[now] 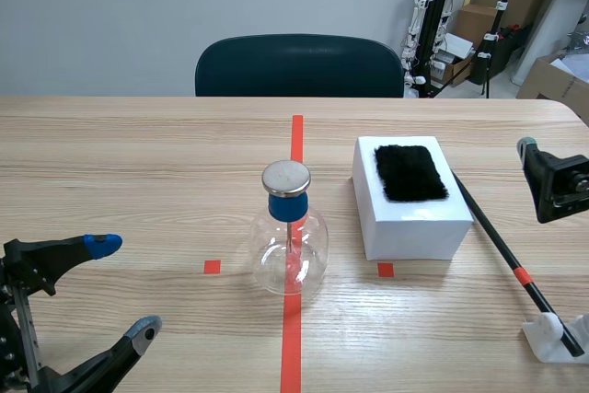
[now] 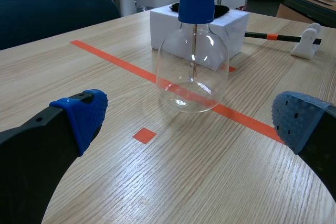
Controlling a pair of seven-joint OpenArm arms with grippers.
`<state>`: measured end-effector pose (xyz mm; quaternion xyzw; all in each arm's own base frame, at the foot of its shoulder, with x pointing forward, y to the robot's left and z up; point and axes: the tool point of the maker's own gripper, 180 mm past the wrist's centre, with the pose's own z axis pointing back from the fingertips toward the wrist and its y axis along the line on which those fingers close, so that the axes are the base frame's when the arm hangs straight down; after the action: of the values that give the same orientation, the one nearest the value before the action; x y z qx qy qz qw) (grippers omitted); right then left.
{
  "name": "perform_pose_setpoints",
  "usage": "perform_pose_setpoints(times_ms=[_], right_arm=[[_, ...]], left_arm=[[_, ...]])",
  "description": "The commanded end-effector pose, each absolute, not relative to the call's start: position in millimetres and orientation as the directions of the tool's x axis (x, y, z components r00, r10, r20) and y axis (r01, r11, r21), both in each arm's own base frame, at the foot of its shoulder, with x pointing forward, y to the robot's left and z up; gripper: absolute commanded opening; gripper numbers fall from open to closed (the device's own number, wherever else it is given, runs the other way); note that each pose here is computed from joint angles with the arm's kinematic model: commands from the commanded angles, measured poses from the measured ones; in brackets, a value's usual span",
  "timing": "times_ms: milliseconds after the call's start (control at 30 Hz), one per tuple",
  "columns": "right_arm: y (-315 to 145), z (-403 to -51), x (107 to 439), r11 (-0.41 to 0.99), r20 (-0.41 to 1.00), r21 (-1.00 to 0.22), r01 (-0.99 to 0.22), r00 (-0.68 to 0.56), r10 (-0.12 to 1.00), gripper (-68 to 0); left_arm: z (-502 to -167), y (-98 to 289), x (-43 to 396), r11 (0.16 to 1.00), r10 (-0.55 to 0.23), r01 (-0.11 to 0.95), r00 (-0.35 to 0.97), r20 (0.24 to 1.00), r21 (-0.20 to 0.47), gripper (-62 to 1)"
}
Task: Do the electroscope experiment. return to the home posture
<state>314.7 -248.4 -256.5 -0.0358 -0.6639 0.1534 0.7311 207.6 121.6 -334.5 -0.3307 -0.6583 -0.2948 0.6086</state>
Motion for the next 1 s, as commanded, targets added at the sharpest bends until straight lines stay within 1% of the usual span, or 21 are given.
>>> perform_pose_setpoints(times_ms=[0,267,400,733,967], right_arm=[[-249.6,-240.7,320.9,0.948,0.961,-0.270,-0.169,0.022,0.277,-8.4],[-248.4,-243.2,316.6,0.948,0.962,-0.265,-0.175,0.021,0.273,-8.4],[-245.8,-247.3,307.4,0.948,0.964,-0.257,-0.188,0.013,0.264,-8.4],[-241.7,-264.9,281.0,0.948,0.968,-0.234,-0.216,0.040,0.248,-8.4],[-225.4,-258.2,270.9,0.942,0.973,-0.220,-0.254,0.016,0.232,-8.4]], left_arm=[[-326.5,119.5,210.0,0.607,0.101,0.794,-0.064,0.993,-0.011,1.4],[-326.4,119.6,210.0,0.607,0.102,0.794,-0.064,0.993,-0.011,1.4],[-326.4,119.6,210.0,0.607,0.102,0.794,-0.064,0.993,-0.011,1.4],[-326.4,119.6,210.0,0.607,0.102,0.794,-0.064,0.993,-0.011,1.4],[-326.5,119.5,210.0,0.607,0.101,0.794,-0.064,0.993,-0.011,1.4]])
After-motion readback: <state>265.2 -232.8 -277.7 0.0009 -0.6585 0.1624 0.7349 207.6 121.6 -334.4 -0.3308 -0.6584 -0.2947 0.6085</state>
